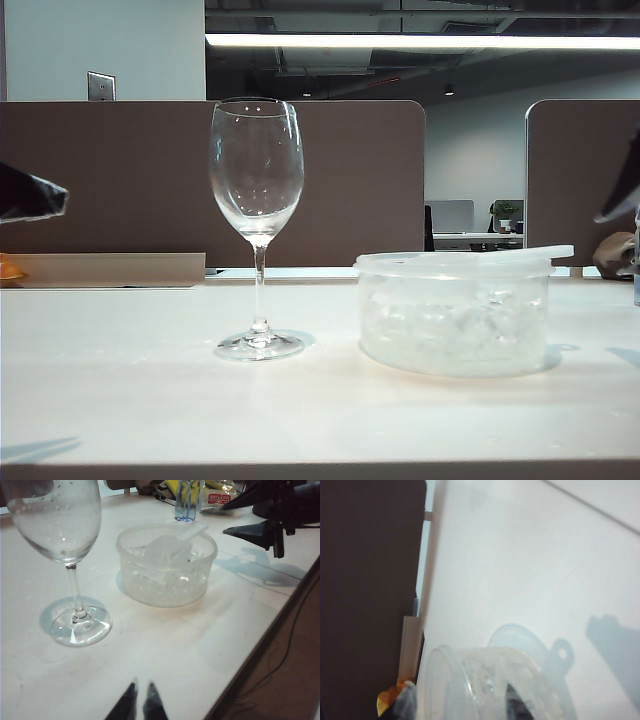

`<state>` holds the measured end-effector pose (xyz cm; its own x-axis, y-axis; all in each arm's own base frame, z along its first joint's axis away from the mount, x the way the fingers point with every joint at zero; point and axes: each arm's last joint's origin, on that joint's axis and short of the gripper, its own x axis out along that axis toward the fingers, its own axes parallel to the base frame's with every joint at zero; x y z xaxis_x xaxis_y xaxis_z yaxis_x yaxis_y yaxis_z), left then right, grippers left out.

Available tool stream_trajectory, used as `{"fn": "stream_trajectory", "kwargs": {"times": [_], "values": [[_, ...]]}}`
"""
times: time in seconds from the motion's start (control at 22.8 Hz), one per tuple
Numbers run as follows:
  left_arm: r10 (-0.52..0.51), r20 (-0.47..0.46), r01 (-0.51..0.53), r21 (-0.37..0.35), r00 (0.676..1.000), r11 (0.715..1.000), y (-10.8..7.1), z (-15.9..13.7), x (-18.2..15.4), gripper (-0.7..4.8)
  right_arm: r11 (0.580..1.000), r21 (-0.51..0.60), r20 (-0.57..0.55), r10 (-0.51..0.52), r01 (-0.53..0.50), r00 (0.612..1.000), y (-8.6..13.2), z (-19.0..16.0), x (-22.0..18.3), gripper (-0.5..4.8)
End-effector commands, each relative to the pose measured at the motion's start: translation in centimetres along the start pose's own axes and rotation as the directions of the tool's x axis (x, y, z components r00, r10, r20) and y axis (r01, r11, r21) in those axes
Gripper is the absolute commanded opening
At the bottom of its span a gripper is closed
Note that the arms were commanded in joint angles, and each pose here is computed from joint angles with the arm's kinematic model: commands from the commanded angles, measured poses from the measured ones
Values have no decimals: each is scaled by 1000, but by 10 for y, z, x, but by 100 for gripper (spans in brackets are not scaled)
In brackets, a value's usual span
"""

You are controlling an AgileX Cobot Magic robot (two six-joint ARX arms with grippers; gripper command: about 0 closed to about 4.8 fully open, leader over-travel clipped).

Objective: Pick up an ice shovel filled with ice cubes and pour the ice from the shovel into the glass.

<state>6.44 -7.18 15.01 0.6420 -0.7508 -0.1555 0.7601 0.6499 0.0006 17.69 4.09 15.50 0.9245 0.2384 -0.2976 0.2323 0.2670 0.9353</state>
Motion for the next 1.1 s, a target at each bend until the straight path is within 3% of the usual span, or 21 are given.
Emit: {"fn": "stream_trajectory", "kwargs": {"times": [0.04, 0.66, 1.1], "values": [[-1, 9, 1, -2, 1000, 1000, 0, 1, 0, 29, 999, 10, -20, 43, -43, 999, 5, 0, 6, 223], [-1, 9, 1, -2, 1000, 1000, 0, 1, 0, 29, 999, 8, -78, 35, -35, 996, 18, -5, 36, 243], [-1, 8, 1, -2, 1000, 1000, 0, 1, 0, 29, 1000, 10, -92, 8, -7, 996, 14, -9, 42, 242]]}}
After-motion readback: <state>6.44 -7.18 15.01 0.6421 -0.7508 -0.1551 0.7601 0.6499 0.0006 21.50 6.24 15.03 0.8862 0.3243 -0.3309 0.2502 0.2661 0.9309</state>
